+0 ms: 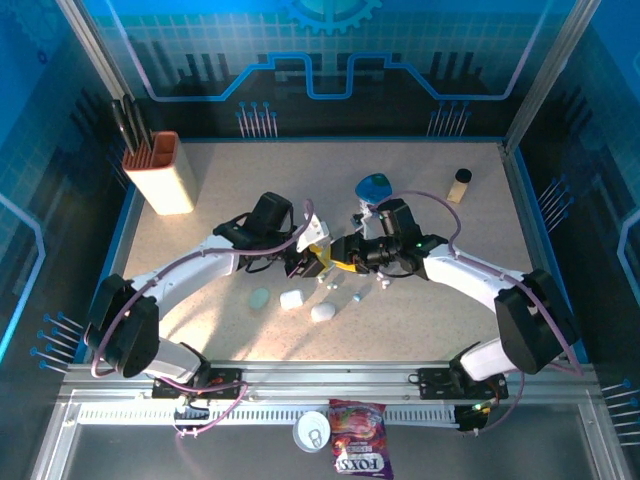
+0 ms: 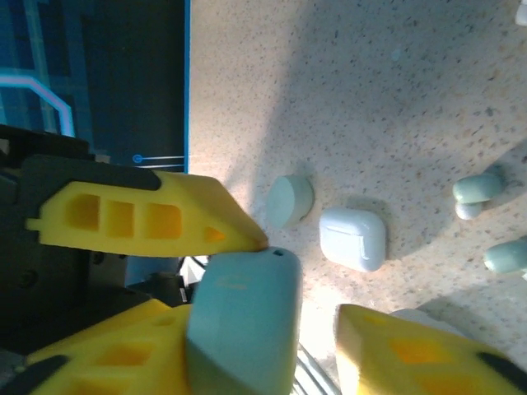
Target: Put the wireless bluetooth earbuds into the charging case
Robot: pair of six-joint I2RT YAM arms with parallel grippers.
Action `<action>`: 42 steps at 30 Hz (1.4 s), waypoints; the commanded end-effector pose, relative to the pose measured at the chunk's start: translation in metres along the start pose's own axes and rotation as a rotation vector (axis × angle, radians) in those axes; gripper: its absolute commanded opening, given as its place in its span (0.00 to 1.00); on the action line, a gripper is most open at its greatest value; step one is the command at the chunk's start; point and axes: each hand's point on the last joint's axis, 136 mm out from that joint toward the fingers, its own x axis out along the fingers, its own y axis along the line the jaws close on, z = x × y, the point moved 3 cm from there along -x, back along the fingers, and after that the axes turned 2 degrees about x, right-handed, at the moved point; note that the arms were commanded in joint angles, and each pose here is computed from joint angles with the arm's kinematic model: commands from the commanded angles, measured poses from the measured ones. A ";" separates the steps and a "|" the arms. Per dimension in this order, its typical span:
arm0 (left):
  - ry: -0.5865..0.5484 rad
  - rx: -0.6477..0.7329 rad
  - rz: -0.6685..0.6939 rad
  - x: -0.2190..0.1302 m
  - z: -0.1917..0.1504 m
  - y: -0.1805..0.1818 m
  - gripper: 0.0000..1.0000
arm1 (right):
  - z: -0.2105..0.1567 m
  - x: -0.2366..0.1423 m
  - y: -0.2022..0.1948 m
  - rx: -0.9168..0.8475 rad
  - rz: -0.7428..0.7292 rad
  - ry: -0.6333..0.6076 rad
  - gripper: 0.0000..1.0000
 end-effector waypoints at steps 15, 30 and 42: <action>-0.406 0.056 0.218 -0.032 0.046 0.006 0.99 | 0.020 -0.040 0.031 -0.101 0.144 -0.164 0.08; -0.833 0.031 0.066 -0.062 0.090 -0.019 0.98 | 0.020 -0.101 0.075 0.011 0.461 -0.274 0.00; -0.937 0.205 0.054 -0.047 0.111 -0.028 0.87 | 0.011 -0.129 0.098 0.067 0.619 -0.277 0.00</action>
